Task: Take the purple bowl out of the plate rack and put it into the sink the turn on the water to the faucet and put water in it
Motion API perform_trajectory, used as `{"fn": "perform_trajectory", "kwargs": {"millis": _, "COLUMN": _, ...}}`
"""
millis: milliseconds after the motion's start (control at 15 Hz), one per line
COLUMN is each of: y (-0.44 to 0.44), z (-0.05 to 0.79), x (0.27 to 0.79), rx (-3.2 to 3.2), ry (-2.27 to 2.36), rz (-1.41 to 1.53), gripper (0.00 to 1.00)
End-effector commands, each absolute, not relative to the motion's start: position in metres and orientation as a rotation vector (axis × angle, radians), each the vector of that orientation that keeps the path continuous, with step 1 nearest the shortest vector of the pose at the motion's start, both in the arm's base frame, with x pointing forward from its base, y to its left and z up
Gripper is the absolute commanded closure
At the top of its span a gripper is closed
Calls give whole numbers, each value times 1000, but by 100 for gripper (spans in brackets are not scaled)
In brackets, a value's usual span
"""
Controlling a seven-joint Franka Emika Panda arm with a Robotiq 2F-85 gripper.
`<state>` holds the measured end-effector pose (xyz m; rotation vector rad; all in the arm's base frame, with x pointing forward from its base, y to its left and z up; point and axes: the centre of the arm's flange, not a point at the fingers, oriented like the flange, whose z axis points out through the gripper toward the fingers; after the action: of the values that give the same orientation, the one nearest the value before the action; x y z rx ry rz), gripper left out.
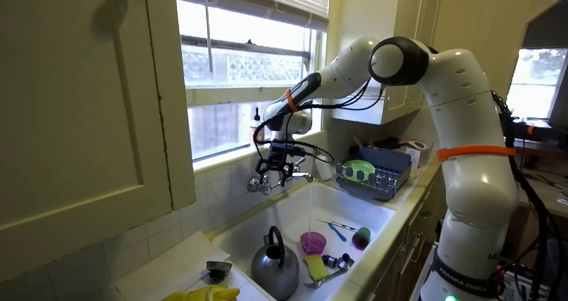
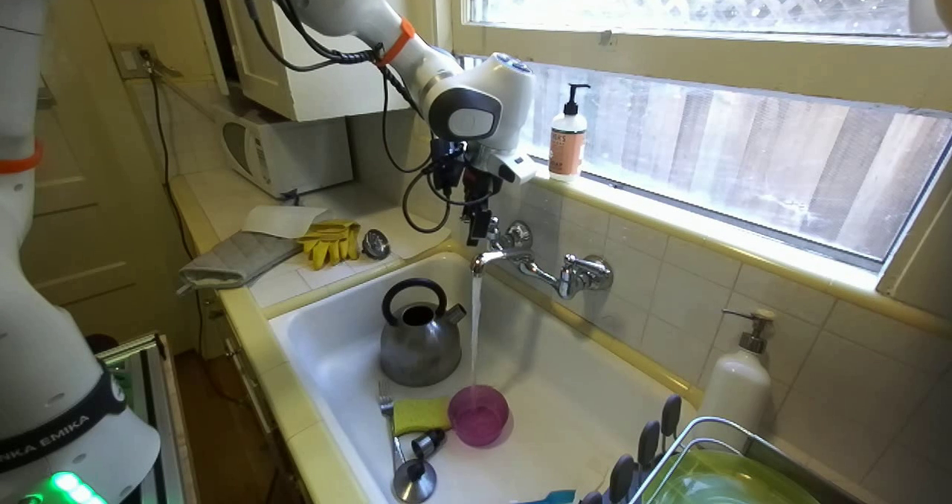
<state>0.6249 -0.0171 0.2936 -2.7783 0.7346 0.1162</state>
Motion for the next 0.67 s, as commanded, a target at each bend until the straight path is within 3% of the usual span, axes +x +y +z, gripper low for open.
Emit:
{"fn": "perform_trajectory", "kwargs": {"millis": 0, "y": -22, "z": 291, "x": 615, "rx": -2779, "ry": 703, "rz": 114, "gripper": 0}}
{"fn": "perform_trajectory", "kwargs": {"millis": 600, "y": -15, "z": 294, "x": 626, "rx": -2767, "ry": 625, "rz": 6, "gripper": 0}}
